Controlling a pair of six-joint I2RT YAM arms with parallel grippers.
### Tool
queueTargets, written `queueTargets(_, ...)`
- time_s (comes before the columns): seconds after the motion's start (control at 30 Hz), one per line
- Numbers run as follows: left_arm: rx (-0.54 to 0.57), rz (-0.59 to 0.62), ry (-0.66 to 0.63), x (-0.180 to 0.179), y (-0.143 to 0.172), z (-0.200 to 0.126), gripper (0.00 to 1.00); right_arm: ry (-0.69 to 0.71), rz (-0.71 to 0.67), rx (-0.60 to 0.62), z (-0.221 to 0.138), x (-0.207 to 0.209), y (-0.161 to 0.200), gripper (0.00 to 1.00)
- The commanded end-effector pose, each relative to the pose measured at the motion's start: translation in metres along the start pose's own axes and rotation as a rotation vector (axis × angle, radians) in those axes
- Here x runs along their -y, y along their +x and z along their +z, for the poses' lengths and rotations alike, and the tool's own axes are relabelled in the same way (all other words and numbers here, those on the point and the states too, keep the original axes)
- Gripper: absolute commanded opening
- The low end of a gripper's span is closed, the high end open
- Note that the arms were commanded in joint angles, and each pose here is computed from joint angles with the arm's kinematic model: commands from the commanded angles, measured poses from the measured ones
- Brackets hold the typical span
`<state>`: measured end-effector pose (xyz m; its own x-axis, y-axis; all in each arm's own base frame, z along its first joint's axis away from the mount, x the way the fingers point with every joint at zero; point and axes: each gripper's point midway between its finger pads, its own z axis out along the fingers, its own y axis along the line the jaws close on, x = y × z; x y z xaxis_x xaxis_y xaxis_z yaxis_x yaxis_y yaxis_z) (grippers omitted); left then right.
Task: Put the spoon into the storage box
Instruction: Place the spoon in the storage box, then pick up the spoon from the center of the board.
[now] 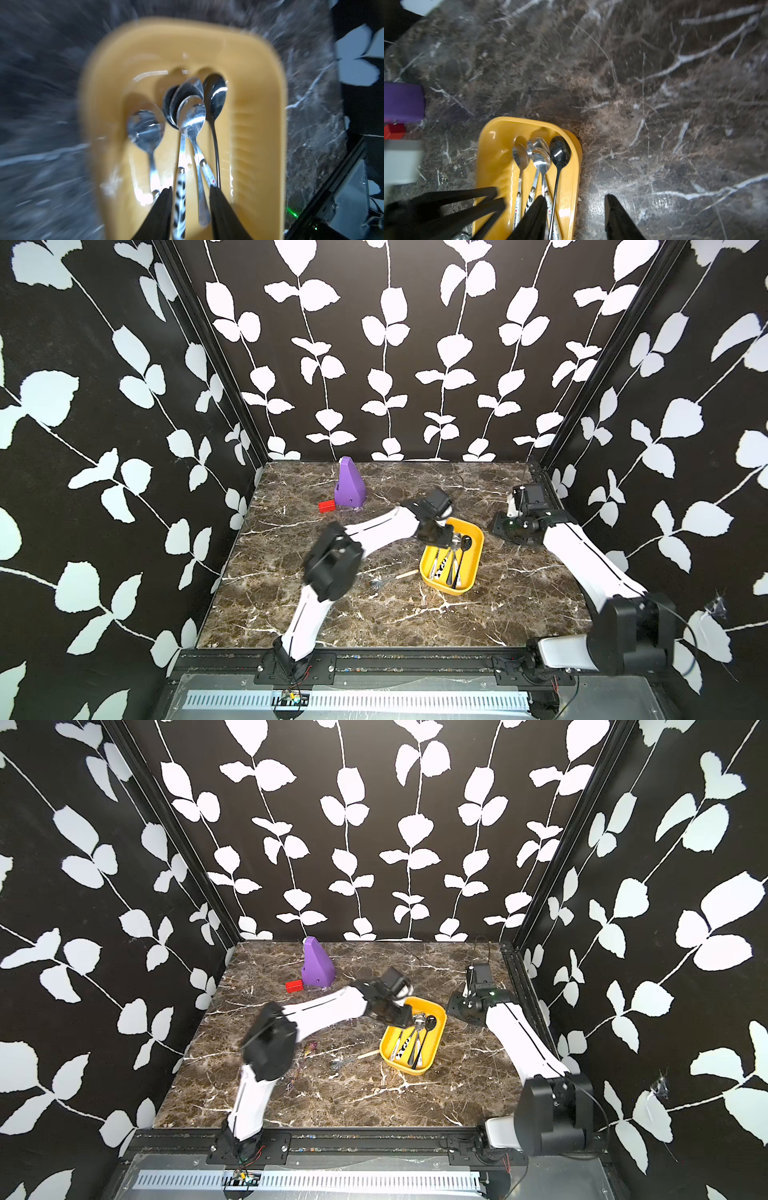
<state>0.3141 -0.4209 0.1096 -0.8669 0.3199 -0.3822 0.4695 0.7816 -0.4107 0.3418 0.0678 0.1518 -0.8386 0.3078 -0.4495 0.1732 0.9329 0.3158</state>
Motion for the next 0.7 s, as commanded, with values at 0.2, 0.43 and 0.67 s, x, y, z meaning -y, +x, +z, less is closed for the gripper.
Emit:
queueTargets(0.2, 0.291, -0.185, -0.2, -0.126, -0.019, -0.162, 0.44, -0.149, -0.659, 0.194, -0.004, -0.118, 0.005, 0.47)
queueTargets(0.43, 0.374, -0.415, -0.295, -0.212, 0.04, -0.237, 0.52, -0.512, -1.322, 0.208, -0.006, -0.21, 0.096, 0.47)
queueTargets(0.67, 0.384, -0.469, -0.371, -0.233, 0.073, -0.277, 0.55, -0.642, -1.694, -0.115, 0.011, -0.22, 0.177, 0.46)
